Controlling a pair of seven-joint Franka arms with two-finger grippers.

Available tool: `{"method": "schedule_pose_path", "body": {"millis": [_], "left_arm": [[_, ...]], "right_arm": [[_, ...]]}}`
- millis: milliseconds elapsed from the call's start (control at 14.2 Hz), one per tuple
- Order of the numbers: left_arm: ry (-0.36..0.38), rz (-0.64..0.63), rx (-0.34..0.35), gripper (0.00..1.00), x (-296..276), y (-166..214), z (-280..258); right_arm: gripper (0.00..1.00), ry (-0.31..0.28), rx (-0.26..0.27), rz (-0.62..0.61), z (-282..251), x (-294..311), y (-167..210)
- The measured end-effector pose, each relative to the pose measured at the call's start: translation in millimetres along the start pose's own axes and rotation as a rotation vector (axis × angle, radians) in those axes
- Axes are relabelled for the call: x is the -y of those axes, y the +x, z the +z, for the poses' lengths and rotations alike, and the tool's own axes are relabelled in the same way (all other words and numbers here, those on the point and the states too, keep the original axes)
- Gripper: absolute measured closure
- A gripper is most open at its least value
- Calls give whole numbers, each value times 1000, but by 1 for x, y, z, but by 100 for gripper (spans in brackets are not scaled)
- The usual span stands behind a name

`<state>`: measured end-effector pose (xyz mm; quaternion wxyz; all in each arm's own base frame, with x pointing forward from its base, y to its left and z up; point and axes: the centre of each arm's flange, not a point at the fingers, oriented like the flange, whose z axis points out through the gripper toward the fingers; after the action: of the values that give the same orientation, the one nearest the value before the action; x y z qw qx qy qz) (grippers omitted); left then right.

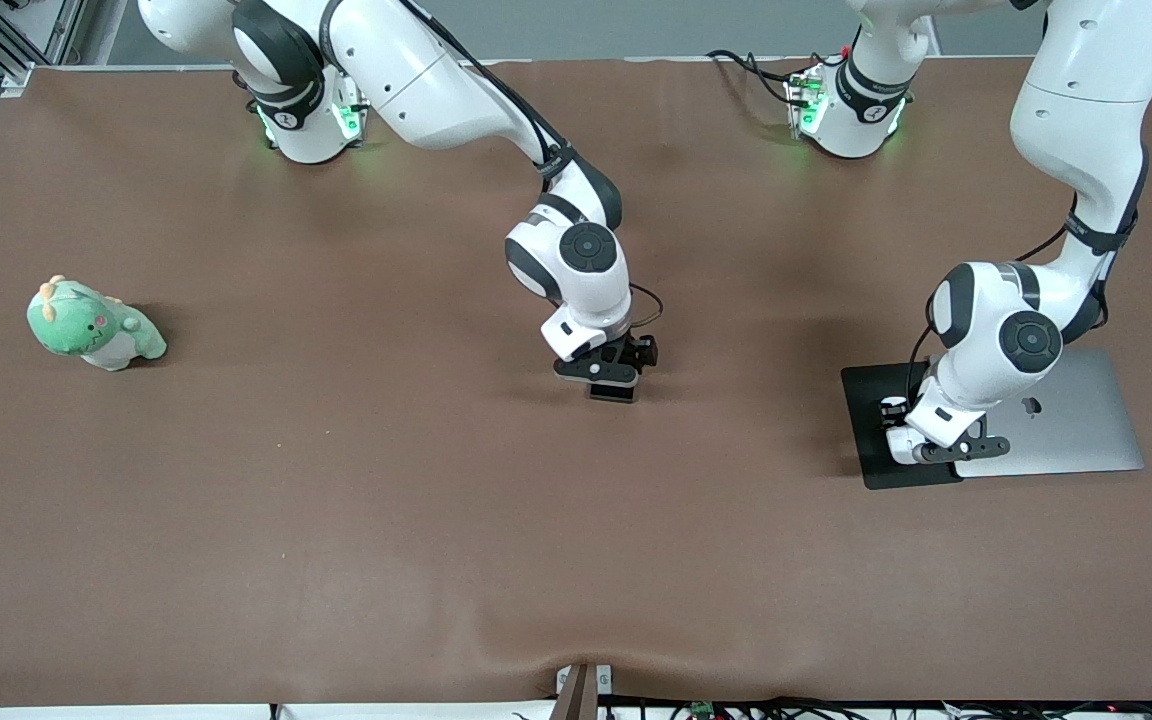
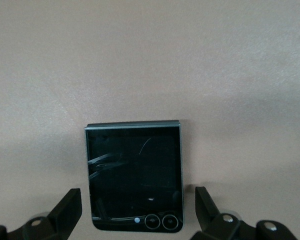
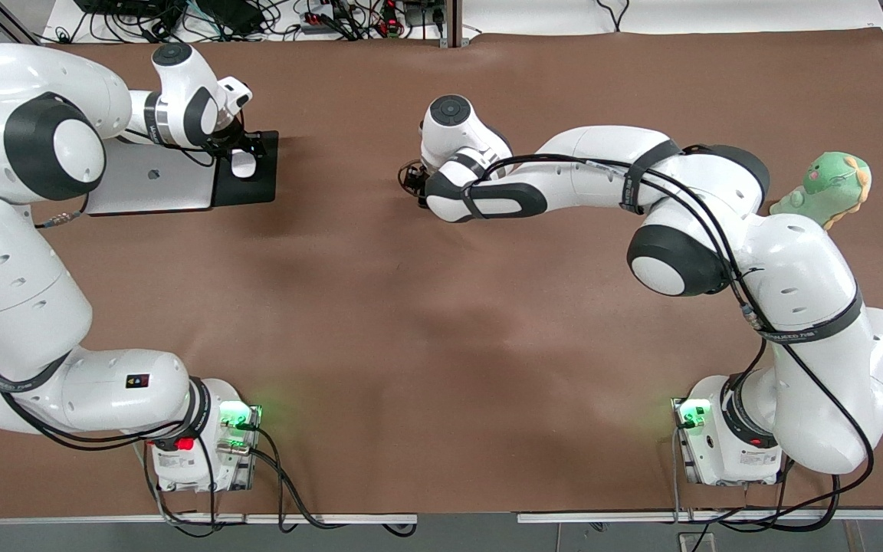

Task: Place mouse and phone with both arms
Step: 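Open and raise the left gripper while the right gripper lifts the phone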

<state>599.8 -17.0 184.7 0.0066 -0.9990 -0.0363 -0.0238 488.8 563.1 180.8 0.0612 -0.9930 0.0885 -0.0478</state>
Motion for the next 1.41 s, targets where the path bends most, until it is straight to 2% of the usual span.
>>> {"method": "schedule_pose_path", "body": {"millis": [141, 282, 352, 423, 493, 775, 1057, 1198, 1410], "left_arm": [[-2, 3, -1, 25, -2, 0, 0], [-7, 10, -7, 4, -7, 1, -2], [-11, 16, -16, 0, -12, 3, -7], [-14, 20, -31, 0, -15, 5, -16], [-17, 26, -49, 0, -19, 8, -30], [-12, 47, -101, 0, -33, 12, -116], [6, 63, -148, 0, -42, 2, -210], [22, 69, -136, 0, -45, -6, -251], [54, 64, -61, 0, -46, -14, -317]], "right_arm": [[0, -8, -12, -12, 2, 1, -1], [0, -13, -23, -15, 3, 1, 1], [7, -13, -26, -15, 3, 1, 2], [19, -13, -30, -17, 3, 1, 3], [21, -16, -34, -20, 3, 1, 4], [21, -32, -49, -4, -2, -5, 20], [21, -115, -20, 44, -41, -12, 55], [21, -152, -8, 85, -73, -25, 82], [21, -170, 1, 78, -124, -61, 135]]}}
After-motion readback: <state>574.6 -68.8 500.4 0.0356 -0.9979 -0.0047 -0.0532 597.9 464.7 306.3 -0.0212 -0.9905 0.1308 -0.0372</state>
